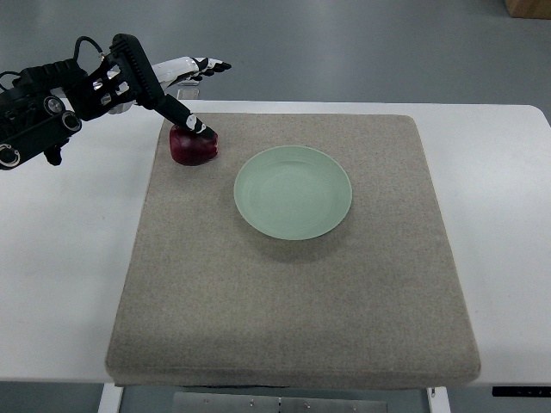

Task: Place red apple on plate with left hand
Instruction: 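Reach the left hand forward and down over the red apple, then close the left hand's fingers around the red apple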

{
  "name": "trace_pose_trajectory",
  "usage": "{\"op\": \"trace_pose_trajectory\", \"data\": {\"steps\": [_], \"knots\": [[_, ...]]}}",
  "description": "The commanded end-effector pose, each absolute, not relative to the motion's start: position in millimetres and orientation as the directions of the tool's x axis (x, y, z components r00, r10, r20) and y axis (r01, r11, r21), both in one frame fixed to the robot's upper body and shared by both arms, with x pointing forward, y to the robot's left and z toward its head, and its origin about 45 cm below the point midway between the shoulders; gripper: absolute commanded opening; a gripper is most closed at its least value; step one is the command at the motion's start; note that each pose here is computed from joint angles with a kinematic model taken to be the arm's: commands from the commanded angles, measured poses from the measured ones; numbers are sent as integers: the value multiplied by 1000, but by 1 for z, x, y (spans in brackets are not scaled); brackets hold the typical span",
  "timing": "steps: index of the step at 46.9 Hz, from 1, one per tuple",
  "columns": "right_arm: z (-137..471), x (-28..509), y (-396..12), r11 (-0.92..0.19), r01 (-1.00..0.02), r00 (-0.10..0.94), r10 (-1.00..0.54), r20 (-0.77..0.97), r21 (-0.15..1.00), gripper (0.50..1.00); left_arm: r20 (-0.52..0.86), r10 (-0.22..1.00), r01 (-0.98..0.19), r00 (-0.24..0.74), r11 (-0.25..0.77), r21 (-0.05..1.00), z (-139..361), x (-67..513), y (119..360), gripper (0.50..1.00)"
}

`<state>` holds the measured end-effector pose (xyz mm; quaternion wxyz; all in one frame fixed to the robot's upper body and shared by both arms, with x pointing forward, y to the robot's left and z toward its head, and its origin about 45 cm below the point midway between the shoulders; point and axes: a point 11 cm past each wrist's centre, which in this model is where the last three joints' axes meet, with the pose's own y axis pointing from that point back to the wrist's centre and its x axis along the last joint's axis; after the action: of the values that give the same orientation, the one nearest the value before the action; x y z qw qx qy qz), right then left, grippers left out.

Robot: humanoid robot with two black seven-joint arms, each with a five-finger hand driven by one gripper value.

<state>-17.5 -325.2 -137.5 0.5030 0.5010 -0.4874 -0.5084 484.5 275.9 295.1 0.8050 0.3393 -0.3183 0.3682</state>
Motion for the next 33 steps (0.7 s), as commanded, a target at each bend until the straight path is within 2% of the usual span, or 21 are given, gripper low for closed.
{"op": "trace_pose_trajectory", "data": {"steps": [1,13,33], "knots": [[-138,-17,-325,-19,22,8,-1000,-20,1000,930,790,299,-797,534,490,354,293,483,282,1000],[-138,-18,-325,-19,24,8,-1000,-20,1000,930,817,186,-785,545,456,420,282,480,291,1000],[-138,-18,-325,-19,24,8,-1000,-20,1000,930,825,127,-787,550,409,462,269,480,295,1000]]}}
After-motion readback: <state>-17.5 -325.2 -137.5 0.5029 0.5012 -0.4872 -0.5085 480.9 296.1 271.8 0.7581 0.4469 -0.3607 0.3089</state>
